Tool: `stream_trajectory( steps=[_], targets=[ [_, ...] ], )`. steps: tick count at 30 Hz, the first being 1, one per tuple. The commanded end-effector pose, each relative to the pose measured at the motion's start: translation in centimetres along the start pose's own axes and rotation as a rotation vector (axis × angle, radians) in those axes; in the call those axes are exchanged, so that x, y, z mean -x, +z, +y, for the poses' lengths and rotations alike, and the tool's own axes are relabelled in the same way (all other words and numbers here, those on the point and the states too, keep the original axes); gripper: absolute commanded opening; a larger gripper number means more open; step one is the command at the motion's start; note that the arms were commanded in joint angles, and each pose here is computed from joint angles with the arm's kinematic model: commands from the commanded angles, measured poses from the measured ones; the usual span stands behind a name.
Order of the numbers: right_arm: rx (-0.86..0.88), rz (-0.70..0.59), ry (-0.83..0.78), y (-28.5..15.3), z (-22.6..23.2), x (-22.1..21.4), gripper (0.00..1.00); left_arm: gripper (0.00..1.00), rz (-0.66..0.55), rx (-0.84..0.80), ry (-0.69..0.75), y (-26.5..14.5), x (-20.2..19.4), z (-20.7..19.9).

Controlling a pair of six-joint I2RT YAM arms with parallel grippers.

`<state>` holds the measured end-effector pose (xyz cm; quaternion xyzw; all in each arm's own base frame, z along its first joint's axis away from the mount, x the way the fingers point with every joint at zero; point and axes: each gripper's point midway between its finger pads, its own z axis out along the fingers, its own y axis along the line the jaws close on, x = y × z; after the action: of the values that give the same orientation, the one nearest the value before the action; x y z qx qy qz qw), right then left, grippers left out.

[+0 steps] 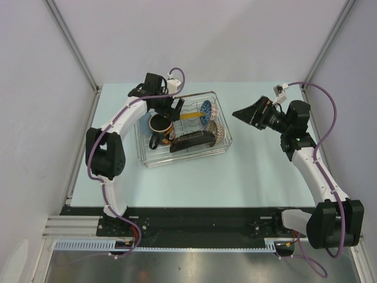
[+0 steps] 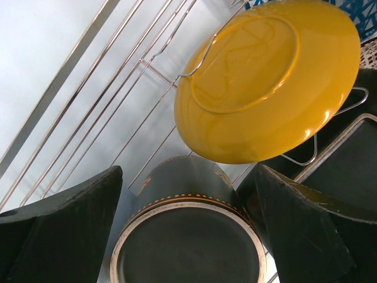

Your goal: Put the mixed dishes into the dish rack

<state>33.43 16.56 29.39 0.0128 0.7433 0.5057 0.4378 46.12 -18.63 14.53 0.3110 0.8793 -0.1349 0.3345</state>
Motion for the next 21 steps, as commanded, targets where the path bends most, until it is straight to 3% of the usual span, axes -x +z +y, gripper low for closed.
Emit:
stream_trajectory(
  steps=[1, 5, 13, 17, 21],
  targets=[
    [0.009, -0.027, -0.036, -0.5, 0.7, 0.7, 1.0, 1.0, -0.03, 0.003, 0.02, -0.6, 1.1, 0.0],
    [0.003, -0.03, -0.029, -0.5, 0.5, 0.8, 1.0, 0.98, -0.019, 0.004, 0.043, -1.0, 0.2, -0.2],
    [-0.027, -0.047, -0.015, 0.0, -0.7, 1.2, 1.0, 0.84, 0.028, 0.013, 0.07, -1.5, -2.2, -0.3],
    [-0.153, -0.07, -0.022, 1.0, -4.3, 1.6, 1.0, 0.83, 0.033, 0.021, 0.082, -1.9, -2.8, -0.4],
    [-0.34, 0.03, -0.142, 3.1, -8.9, -0.3, 0.98, 0.84, 0.042, 0.025, 0.087, -2.2, -3.2, -0.5]
  ],
)
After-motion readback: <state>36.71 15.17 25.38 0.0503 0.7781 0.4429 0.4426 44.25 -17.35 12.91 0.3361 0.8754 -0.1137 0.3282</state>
